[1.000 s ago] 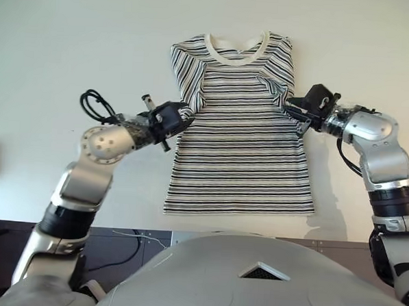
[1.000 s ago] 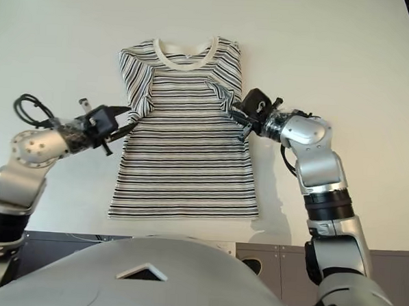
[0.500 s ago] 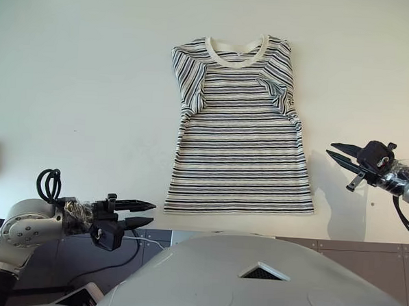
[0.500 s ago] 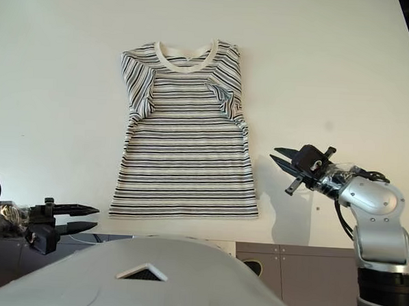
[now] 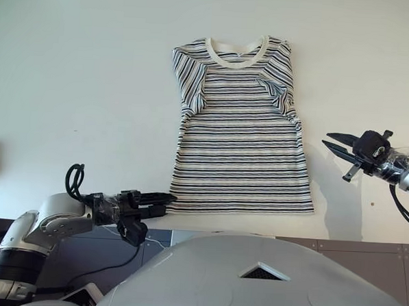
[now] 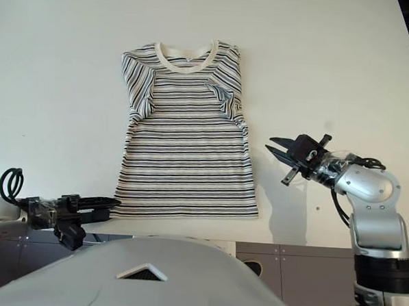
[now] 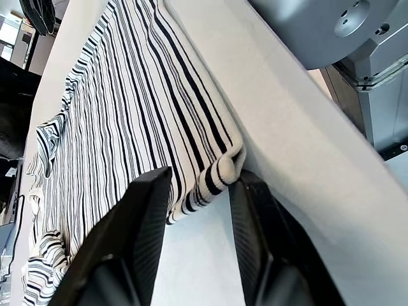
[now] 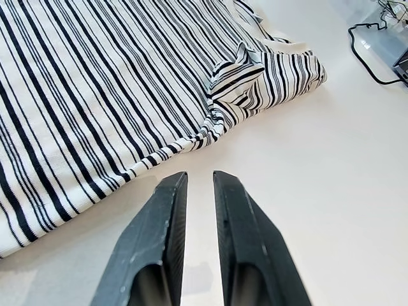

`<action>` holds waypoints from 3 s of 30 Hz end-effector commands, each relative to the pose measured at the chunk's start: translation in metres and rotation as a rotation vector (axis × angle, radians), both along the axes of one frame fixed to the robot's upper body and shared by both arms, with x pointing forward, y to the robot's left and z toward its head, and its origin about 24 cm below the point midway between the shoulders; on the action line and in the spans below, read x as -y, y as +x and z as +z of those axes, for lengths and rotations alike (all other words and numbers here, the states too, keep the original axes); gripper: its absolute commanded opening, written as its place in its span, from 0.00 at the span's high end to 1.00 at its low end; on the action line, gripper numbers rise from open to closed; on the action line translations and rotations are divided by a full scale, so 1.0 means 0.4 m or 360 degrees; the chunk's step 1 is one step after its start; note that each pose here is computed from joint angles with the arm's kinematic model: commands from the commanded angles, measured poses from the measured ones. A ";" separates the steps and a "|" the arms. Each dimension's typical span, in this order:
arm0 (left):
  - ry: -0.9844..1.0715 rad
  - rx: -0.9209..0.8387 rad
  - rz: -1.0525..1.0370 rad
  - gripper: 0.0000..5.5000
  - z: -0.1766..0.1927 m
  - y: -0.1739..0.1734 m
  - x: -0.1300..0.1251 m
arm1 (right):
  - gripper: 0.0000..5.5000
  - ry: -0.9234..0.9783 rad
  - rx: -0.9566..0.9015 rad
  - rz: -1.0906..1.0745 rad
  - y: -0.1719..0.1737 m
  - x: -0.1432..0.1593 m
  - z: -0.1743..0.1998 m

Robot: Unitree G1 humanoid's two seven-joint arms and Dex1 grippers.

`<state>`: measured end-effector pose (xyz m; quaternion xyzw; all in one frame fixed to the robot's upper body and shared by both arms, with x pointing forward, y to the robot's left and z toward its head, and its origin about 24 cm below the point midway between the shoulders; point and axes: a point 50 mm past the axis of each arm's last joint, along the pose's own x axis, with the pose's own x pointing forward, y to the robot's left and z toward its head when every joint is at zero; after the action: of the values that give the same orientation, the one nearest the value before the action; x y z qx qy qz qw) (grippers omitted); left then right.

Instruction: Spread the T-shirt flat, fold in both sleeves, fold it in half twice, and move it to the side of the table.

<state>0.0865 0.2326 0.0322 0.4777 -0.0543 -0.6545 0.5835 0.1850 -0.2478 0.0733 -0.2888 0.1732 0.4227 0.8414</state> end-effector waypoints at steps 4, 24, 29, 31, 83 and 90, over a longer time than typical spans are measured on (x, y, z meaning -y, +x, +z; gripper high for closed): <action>0.0148 -0.0131 -0.0008 0.77 -0.031 -0.021 -0.006 | 0.86 -0.0052 0.0022 0.0046 0.010 -0.002 0.003; 0.0168 -0.0243 0.0142 0.98 -0.052 -0.063 -0.002 | 0.74 -0.0757 0.0401 0.1236 -0.177 0.087 -0.037; 0.0183 -0.0233 0.0144 0.98 -0.055 -0.057 -0.006 | 0.74 -0.0732 0.0511 0.1477 -0.211 0.061 -0.073; 0.0186 -0.0236 0.0145 0.98 -0.058 -0.058 -0.006 | 0.74 -0.0717 0.0543 0.1497 -0.212 0.049 -0.083; 0.0222 -0.0258 0.0157 0.98 -0.085 -0.058 -0.041 | 0.74 -0.0832 0.0552 0.1479 -0.211 0.072 -0.140; 0.0224 -0.0253 0.0144 0.98 -0.081 -0.052 -0.040 | 0.74 -0.0740 0.0635 0.1531 -0.219 0.046 -0.134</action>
<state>0.0808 0.2346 0.0254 0.4481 -0.0406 -0.6384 0.6245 0.1118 -0.2579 0.0340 -0.5780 -0.1108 0.6043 0.5370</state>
